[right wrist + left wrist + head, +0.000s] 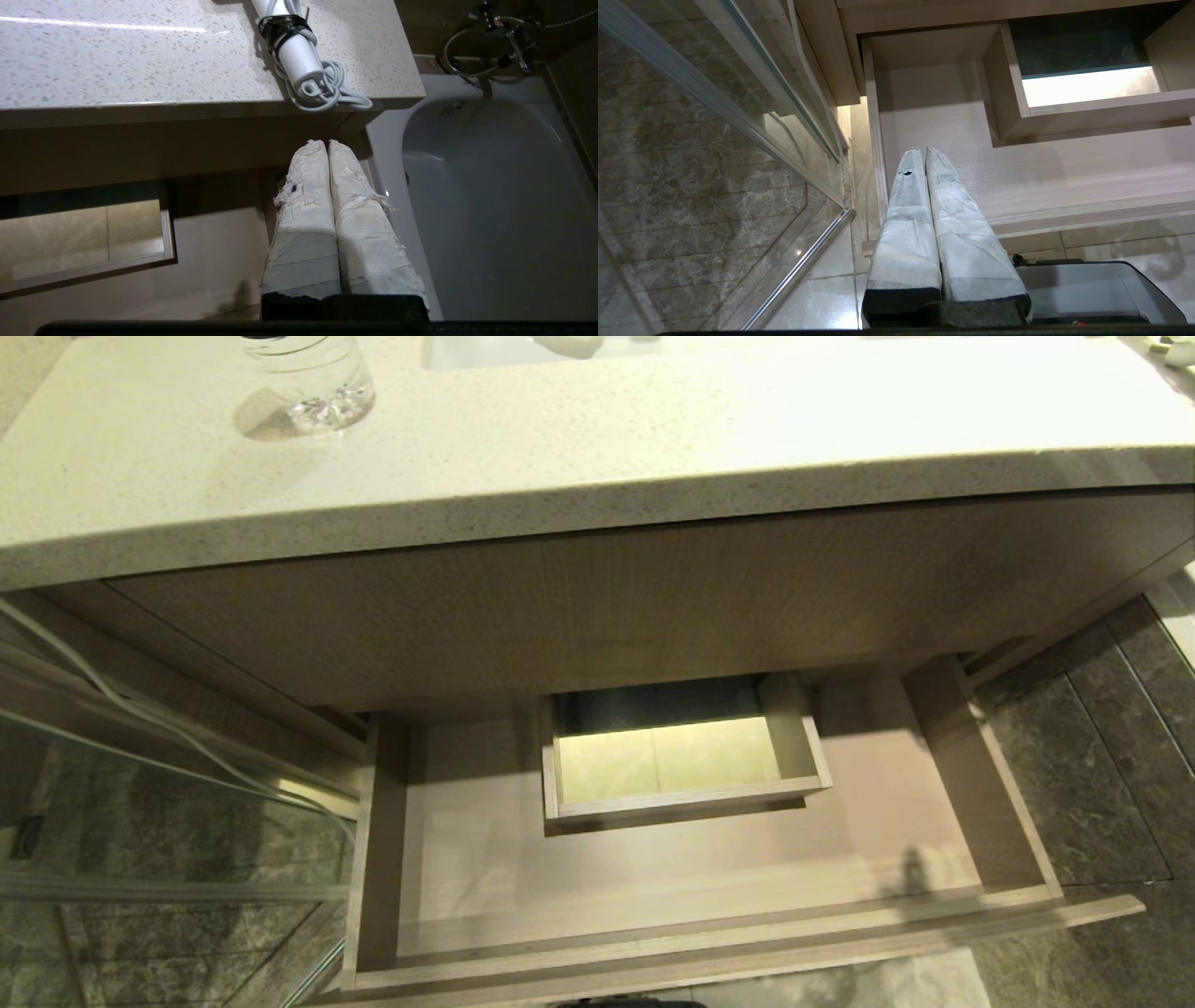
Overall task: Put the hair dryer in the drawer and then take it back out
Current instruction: Pick up the hairdryer
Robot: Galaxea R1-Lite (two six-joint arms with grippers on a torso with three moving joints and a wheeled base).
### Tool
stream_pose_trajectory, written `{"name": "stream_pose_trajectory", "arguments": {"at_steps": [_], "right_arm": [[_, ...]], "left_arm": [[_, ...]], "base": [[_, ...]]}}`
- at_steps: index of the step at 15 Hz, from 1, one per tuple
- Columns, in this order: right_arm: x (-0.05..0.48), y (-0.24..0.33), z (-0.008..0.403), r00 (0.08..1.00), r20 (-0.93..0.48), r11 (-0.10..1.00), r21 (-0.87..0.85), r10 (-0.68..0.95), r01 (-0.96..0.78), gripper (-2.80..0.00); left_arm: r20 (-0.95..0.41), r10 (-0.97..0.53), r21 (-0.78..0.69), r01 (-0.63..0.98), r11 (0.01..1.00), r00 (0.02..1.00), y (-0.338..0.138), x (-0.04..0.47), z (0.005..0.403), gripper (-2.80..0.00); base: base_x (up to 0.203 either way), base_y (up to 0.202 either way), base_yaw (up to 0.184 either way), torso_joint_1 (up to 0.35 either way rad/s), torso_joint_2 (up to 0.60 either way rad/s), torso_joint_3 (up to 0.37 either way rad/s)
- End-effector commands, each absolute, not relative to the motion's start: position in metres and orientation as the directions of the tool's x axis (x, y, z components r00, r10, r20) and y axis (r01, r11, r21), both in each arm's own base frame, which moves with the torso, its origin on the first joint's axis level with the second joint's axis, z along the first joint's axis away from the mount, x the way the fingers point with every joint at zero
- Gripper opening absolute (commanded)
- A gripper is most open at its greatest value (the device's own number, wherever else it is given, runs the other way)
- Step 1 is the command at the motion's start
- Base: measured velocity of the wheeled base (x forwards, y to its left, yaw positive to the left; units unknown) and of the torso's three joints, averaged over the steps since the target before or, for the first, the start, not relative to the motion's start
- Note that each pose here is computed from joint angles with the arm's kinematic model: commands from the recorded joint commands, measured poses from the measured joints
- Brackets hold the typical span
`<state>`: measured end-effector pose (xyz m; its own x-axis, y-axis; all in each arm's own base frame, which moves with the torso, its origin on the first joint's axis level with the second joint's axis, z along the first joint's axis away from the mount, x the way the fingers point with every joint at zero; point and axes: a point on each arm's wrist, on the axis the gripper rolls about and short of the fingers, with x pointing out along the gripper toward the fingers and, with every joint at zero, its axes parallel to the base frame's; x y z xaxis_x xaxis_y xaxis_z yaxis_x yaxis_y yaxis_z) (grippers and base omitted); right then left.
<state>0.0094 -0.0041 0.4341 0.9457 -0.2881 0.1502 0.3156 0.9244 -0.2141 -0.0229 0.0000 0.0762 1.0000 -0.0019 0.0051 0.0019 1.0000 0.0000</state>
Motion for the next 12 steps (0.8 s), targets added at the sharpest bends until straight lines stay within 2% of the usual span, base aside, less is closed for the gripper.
{"name": "stream_pose_trajectory", "arguments": {"at_steps": [1, 4, 9, 12], "right_arm": [[0.035, -0.01, 0.433, 0.944, 0.086, 0.919, -0.22, -0.317, 0.329, -2.8], [0.05, -0.014, 0.429, 0.931, 0.021, 0.908, -0.214, -0.364, 0.36, -2.8], [0.055, -0.016, 0.432, 0.912, 0.037, 0.889, -0.211, -0.408, 0.406, -2.8], [0.057, -0.019, 0.434, 0.884, 0.057, 0.862, -0.202, -0.464, 0.466, -2.8]], "left_arm": [[0.005, -0.003, 0.0, 0.003, 1.0, 1.0, 0.0, -0.023, 0.076, -2.8], [0.005, -0.002, 0.0, 0.002, 1.0, 1.0, 0.0, -0.023, 0.076, -2.8], [0.006, -0.002, 0.0, 0.002, 1.0, 1.0, 0.0, -0.023, 0.076, -2.8], [0.006, -0.002, 0.0, 0.002, 1.0, 1.0, 0.0, -0.023, 0.076, -2.8]], "base": [[0.0, 0.0, 0.0, 0.0, 0.0, 0.0], [0.0, 0.0, 0.0, 0.0, 0.0, 0.0], [0.0, 0.0, 0.0, 0.0, 0.0, 0.0], [0.0, 0.0, 0.0, 0.237, -0.02, 0.221]]}}
